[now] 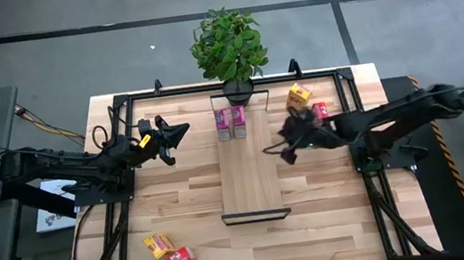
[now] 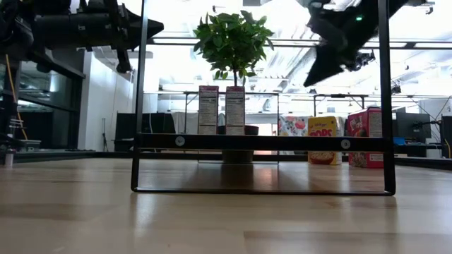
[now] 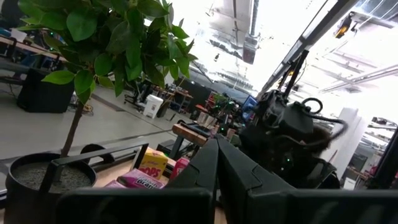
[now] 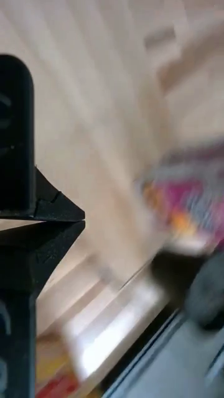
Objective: Stack cereal on shelf
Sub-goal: Put the right red cereal box on the shelf
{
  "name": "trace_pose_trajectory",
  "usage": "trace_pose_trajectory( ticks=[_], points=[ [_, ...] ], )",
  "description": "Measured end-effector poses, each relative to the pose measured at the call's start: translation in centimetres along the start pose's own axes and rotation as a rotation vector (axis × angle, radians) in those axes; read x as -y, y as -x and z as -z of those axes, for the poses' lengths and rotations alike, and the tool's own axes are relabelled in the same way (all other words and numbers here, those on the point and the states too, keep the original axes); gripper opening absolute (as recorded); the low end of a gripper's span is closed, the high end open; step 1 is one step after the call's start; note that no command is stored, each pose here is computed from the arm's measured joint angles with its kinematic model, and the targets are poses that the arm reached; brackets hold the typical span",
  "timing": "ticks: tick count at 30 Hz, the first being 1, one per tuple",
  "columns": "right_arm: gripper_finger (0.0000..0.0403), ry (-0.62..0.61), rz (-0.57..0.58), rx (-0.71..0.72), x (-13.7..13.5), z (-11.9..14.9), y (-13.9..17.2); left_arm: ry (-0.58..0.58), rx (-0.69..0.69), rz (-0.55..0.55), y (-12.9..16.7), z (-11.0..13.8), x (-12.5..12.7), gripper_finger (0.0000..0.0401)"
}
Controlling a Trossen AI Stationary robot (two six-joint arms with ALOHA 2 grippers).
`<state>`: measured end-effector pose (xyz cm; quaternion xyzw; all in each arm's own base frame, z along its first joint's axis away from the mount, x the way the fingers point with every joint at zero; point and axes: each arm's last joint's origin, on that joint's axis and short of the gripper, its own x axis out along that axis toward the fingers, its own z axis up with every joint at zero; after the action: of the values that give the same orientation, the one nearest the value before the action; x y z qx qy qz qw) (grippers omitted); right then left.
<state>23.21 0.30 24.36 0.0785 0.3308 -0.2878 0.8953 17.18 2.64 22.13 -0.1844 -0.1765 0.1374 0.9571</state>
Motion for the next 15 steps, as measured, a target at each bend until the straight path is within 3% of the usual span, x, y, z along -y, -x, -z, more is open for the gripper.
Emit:
trace_pose_trajectory(
  ticks=[4,7,15],
  points=[
    [0.0015,-0.115,0.163,-0.048,2.1,1.1,1.8,0.000,0.001,0.001,0.0,0.0,0.0,0.0000],
    [0.0052,-0.163,0.284,-0.067,3.6,1.7,2.7,0.000,0.001,0.001,0.0,0.0,0.0,0.0000],
    [0.0241,-0.318,0.501,-0.076,6.4,2.1,2.9,0.000,0.001,0.001,0.0,0.0,0.0,0.0000]
  ],
)
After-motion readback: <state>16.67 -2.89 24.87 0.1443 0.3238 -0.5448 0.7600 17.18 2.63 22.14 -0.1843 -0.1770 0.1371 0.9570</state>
